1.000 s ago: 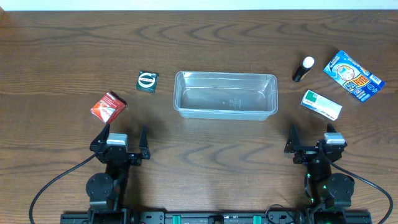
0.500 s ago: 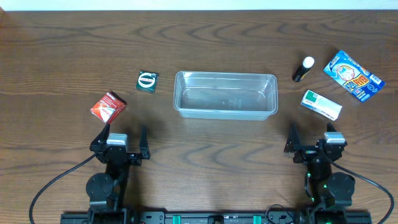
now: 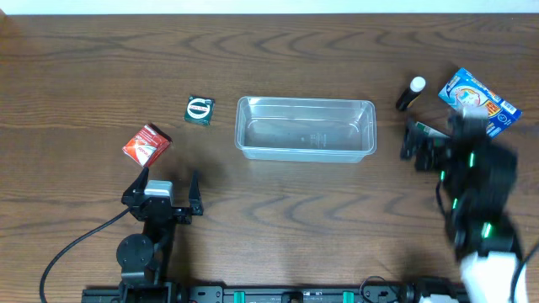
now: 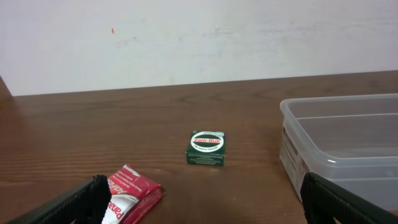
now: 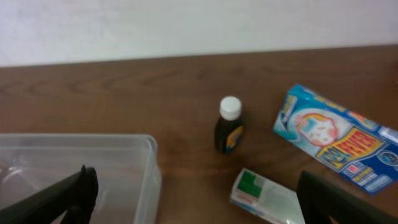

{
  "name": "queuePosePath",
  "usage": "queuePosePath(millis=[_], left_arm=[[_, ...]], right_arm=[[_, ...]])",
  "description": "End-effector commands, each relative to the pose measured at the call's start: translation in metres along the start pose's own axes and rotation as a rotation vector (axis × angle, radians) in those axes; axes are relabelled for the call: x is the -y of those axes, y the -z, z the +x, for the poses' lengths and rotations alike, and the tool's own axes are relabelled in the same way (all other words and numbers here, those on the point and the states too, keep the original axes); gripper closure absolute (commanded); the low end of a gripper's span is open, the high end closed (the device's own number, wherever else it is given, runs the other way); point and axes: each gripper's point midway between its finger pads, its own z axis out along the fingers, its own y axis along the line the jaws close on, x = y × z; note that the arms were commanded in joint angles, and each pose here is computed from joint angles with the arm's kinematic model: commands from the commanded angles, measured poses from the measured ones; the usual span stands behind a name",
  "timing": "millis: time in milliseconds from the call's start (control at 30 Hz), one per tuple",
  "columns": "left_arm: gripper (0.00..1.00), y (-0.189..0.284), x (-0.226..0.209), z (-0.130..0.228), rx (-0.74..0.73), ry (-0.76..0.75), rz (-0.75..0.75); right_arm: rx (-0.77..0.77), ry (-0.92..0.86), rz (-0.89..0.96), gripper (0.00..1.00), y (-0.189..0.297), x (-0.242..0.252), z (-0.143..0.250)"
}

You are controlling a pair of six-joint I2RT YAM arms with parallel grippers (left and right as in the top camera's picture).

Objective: Pack container
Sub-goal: 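Move the right gripper toward the blue Kool Fever box, then grasp the blue Kool Fever box by its edge with the right gripper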

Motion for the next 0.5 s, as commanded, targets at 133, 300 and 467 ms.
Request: queuePosePath(millis=[133, 300, 467], left_arm=[[0.02, -0.001, 0.001, 0.015, -0.044, 0.008, 0.008], [0.02, -0.001, 0.001, 0.015, -0.044, 0.008, 0.008], [0.02, -0.001, 0.001, 0.015, -0.044, 0.008, 0.008]], right_arm=[[-0.144, -0.012, -0.038, 0.01, -0.05, -0.007, -0.052], [-0.125, 0.001, -0.061, 0.01, -0.071, -0.007, -0.064], [-0.119, -0.03, 0.092, 0.01, -0.069, 0.045, -0.065]])
